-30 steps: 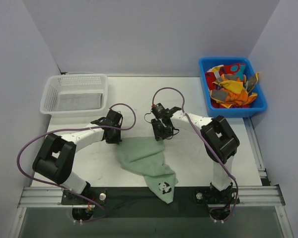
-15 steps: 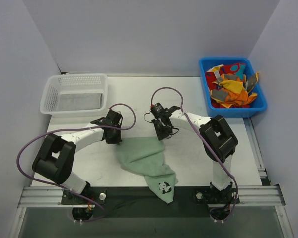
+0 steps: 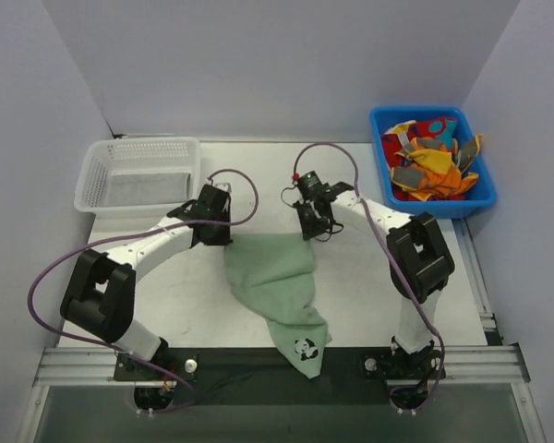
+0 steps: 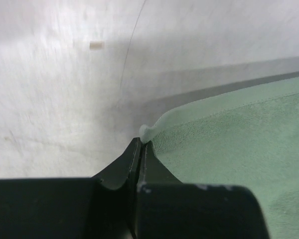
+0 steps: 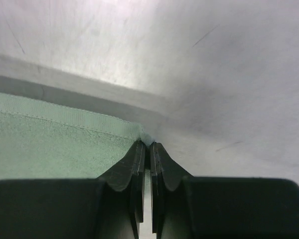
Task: Fold and stack the towels
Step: Flatten out the crumpled towel
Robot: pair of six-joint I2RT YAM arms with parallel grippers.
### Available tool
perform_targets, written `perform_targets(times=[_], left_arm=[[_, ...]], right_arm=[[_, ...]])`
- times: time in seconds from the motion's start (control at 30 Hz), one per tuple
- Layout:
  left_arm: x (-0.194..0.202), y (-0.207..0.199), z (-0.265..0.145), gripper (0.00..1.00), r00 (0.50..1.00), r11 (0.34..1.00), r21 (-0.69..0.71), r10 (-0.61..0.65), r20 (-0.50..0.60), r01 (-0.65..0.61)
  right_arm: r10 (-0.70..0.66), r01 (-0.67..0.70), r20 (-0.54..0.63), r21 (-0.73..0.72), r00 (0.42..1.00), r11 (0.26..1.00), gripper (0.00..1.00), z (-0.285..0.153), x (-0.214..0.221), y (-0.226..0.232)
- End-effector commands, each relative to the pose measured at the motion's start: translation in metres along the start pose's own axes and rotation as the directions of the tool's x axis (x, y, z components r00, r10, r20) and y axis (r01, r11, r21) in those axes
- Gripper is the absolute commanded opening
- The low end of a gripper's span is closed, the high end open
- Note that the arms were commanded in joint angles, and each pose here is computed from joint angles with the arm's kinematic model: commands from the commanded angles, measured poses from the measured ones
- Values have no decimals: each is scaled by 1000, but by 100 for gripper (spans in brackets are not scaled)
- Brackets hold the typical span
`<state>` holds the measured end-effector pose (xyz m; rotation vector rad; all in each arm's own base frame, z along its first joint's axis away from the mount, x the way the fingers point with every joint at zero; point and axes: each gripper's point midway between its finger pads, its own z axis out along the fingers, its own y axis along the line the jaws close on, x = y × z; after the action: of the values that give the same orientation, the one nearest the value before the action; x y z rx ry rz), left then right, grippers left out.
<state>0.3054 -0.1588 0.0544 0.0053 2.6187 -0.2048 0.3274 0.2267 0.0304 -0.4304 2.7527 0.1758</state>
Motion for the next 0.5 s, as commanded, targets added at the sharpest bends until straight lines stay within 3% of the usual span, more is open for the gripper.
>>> perform_targets(times=[0.0,0.07,0.2,0.33,0.47], left_arm=[[-95,-25,-41,0,961,997,54,39,274,-56],[-128,-33,-60,0,925,994,64,61,376,-91],[-195,-52,-121,0,801,985,94,63,596,-148],[-241,-68,-196,0,627,969,124,41,778,-216],[-258,-75,-278,0,472,949,121,32,881,-292]], right_arm=[[4,-8,262,13,965,1000,0,-67,-77,-25],[5,-12,323,20,946,1000,0,-83,-94,-34],[-12,-9,503,39,864,999,0,-141,-137,-54],[-59,27,638,60,767,998,0,-205,-162,-56],[-72,56,755,46,652,997,0,-271,-172,-50]])
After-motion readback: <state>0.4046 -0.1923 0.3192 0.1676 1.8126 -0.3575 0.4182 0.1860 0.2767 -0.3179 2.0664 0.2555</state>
